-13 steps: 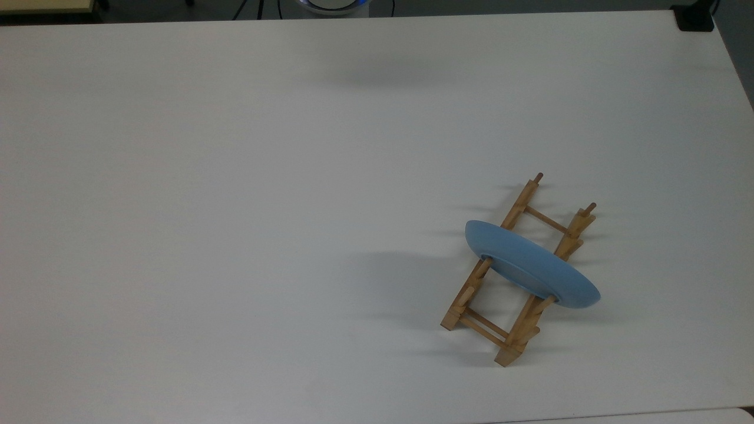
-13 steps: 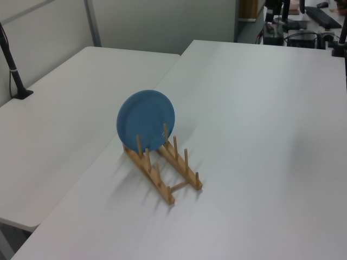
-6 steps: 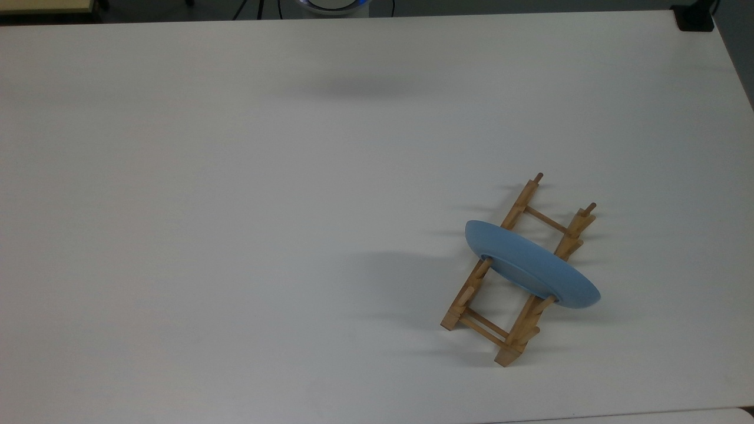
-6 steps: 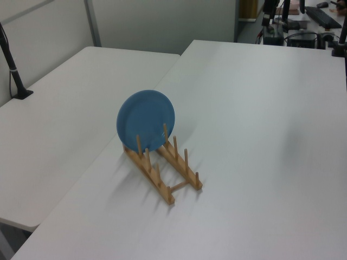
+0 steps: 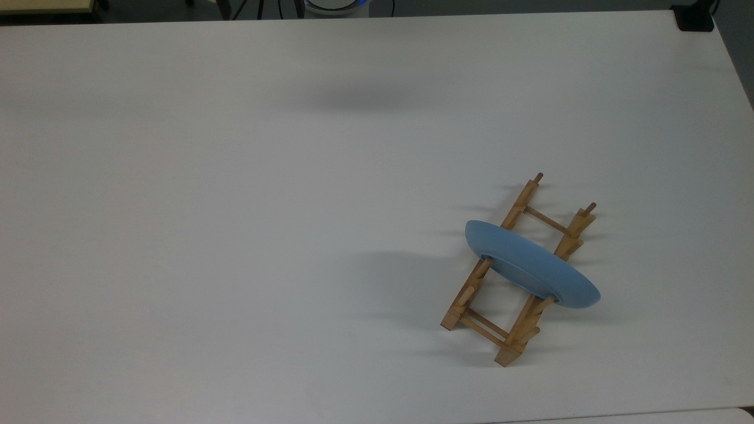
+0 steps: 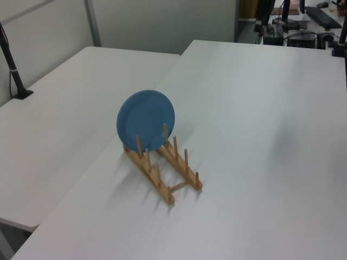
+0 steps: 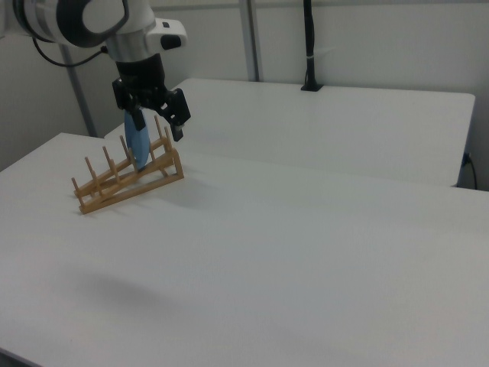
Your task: Place plate in plate rack
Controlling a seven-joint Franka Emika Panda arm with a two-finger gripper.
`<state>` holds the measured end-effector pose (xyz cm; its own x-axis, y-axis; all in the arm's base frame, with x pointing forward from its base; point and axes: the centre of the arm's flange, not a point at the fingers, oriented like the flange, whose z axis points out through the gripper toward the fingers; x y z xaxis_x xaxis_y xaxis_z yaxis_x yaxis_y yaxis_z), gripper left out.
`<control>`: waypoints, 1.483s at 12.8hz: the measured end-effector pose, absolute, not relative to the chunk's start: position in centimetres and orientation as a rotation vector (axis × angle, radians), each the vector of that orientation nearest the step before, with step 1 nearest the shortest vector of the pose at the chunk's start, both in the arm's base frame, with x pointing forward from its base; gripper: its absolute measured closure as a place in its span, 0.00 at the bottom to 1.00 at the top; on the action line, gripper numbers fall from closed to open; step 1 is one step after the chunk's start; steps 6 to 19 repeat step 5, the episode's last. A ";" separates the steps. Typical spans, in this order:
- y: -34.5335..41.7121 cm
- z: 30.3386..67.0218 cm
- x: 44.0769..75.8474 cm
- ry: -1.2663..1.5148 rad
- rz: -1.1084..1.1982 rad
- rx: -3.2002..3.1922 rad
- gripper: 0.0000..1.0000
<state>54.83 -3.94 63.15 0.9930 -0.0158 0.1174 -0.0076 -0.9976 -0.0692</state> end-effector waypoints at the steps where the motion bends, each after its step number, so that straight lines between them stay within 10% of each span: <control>1: -3.9 62.8 55.2 0.023 -0.175 -3.067 0.00; 19: -3.8 62.5 56.2 0.025 -0.208 -3.068 0.00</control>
